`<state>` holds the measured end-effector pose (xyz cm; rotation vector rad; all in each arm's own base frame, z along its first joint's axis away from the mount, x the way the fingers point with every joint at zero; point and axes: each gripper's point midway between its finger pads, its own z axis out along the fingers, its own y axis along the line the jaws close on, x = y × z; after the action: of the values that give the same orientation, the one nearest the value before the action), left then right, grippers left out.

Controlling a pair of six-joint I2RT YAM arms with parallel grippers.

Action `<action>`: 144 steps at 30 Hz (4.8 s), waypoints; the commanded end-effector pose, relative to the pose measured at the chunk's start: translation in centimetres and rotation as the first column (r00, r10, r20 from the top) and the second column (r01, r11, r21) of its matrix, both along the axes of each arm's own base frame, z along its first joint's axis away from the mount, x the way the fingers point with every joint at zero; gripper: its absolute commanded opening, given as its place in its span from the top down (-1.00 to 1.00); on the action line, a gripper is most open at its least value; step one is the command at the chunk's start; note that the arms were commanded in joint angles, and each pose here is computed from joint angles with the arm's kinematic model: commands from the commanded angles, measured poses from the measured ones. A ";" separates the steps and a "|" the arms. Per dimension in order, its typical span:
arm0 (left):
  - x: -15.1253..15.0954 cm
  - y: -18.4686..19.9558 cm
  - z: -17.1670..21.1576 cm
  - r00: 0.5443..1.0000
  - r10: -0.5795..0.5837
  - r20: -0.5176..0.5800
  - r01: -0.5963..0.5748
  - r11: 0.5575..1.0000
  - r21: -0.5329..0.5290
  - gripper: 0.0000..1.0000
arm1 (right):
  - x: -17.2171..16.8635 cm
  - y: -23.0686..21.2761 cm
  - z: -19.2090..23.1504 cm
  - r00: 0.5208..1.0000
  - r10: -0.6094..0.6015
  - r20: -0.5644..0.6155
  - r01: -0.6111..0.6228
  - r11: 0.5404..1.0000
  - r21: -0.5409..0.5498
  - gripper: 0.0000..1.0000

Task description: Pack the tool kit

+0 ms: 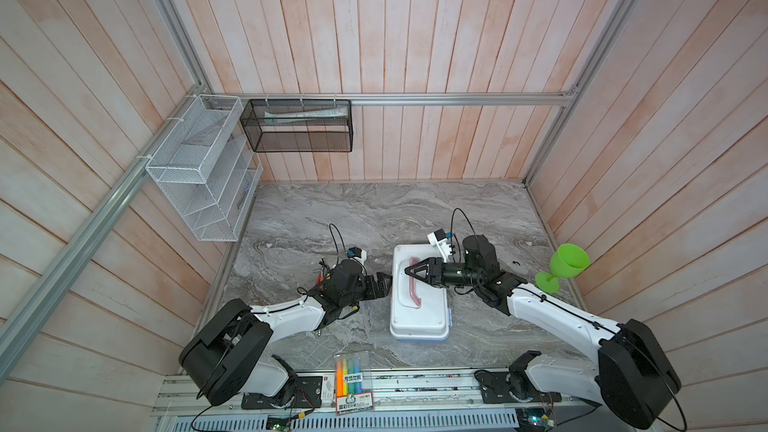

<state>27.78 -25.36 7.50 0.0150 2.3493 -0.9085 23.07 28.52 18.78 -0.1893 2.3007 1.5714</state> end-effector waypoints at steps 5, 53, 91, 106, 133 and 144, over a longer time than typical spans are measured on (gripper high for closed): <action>0.3 -0.6 1.5 0.999 -0.025 0.042 0.025 1.000 -0.002 -0.99 | 0.6 -1.5 2.5 0.992 -0.022 0.126 0.029 0.998 -0.058 0.16; -1.3 0.7 1.9 0.996 -0.041 0.077 0.040 0.999 0.018 -0.99 | -1.4 -3.3 -1.6 0.948 -0.176 0.266 0.313 0.359 -0.879 0.28; -4.8 3.8 7.7 0.948 -0.019 0.318 0.060 0.991 -0.118 -0.99 | -0.8 -1.8 -0.1 0.912 -0.265 0.312 0.409 0.617 -0.672 1.00; -5.5 5.0 10.3 0.942 -0.006 0.335 0.040 0.995 -0.095 -0.99 | 2.6 3.5 4.7 0.889 -0.104 0.446 0.291 0.880 -0.376 1.00; -2.7 -4.5 10.1 0.969 -0.153 0.193 0.152 0.988 0.021 -0.99 | 5.6 -15.9 -4.9 0.864 -0.484 0.141 0.501 0.855 -0.135 1.00; 1.1 -8.4 10.7 0.973 -0.153 0.175 0.146 0.988 0.053 -0.99 | 5.8 -20.3 -8.5 0.826 -0.536 0.175 0.559 0.739 -0.375 1.00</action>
<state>27.87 -33.04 17.46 0.2962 2.2293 -0.9117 30.73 10.75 16.88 0.2043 2.0829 0.9768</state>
